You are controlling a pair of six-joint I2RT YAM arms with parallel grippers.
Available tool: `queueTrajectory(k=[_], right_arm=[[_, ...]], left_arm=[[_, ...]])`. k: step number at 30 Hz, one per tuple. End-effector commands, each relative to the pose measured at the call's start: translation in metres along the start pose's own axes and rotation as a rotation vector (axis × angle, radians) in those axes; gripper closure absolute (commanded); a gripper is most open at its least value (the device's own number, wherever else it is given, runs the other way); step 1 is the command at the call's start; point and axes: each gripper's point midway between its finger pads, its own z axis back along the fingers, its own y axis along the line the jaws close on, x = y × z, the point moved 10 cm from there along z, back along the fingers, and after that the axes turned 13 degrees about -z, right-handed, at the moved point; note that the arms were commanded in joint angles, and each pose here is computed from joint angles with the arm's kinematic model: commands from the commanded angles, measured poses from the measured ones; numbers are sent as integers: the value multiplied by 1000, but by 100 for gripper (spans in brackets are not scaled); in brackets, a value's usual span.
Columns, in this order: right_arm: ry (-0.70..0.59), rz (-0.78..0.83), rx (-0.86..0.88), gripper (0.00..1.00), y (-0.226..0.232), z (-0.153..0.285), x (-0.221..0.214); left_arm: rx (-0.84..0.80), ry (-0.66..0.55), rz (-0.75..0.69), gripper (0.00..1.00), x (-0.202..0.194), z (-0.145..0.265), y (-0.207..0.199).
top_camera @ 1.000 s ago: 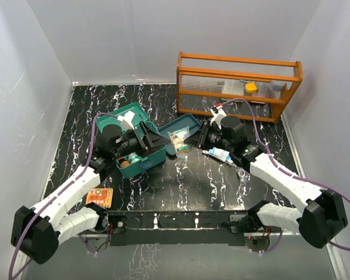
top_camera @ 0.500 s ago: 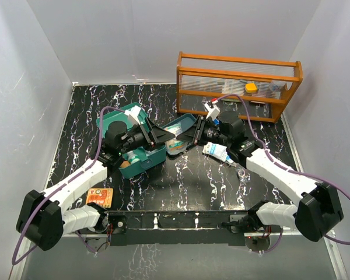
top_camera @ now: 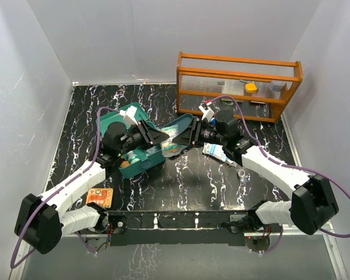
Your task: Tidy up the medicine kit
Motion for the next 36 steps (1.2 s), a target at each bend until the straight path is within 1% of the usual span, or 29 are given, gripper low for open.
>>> queueTrajectory(k=[1,5,10,12,15,18,22,26,32,36], right_arm=[[-39,79,95,60,22,3,9],[-86,79,70,51,22,5,11],[-221,75,-19,45,21,16,15],[-288,99,-52,44,19,23,16],[-377,112,-79,44,19,34,17],[-417,117,-95,43,18,39,16],[-416,106,-111,43,13,39,15],[-410,91,-122,43,7,39,12],[-374,71,-115,43,0,35,7],[-343,46,-97,43,-3,32,4]], left_arm=[[-21,-52,-46,77,6,6,-8],[-34,-54,-36,81,5,7,-9],[22,-86,-74,81,12,16,-13],[89,-90,-90,82,17,22,-15],[238,-87,-94,82,24,34,-14],[390,-118,-101,81,27,50,-8],[538,-121,-121,81,29,65,4],[605,-35,-144,80,27,63,18],[648,13,-134,80,29,47,41],[624,49,-125,80,31,25,57]])
